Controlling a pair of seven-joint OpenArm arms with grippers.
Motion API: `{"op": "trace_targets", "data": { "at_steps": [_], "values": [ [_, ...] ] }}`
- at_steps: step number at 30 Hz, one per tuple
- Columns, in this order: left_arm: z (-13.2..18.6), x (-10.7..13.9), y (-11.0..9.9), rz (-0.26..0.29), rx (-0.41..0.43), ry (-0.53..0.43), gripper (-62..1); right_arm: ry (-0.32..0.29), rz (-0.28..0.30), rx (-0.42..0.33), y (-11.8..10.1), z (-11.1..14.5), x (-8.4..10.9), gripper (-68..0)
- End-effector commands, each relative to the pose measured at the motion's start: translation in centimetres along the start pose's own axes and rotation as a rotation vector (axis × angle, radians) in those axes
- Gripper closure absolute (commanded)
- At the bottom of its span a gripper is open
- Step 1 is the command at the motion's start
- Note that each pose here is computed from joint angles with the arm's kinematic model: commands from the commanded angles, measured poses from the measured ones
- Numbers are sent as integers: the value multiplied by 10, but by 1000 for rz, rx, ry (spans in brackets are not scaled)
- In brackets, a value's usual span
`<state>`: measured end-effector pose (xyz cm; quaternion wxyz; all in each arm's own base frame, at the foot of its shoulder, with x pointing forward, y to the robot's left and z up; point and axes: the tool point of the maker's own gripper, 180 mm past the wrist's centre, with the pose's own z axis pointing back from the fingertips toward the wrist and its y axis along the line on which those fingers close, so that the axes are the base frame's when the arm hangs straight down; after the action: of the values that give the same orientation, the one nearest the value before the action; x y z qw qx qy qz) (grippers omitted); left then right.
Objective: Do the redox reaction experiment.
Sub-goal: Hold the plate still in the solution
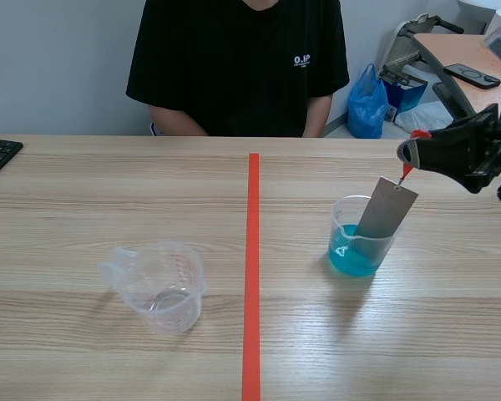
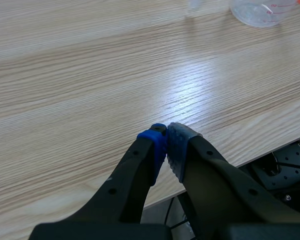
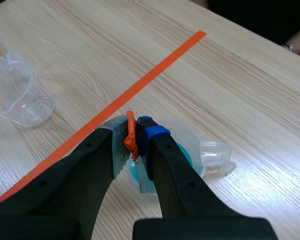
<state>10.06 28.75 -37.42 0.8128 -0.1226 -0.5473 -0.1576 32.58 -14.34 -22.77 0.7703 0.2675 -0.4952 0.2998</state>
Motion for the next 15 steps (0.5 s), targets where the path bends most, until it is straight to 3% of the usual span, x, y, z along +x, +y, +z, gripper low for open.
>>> {"op": "trace_targets", "data": {
  "at_steps": [1,15],
  "values": [
    [-1,9,3,-3,10,-36,-29,-55,42,-10,-5,9,26,-15],
    [-1,9,3,-3,10,-36,-29,-153,89,-13,-2,32,76,-15]
  ]
}}
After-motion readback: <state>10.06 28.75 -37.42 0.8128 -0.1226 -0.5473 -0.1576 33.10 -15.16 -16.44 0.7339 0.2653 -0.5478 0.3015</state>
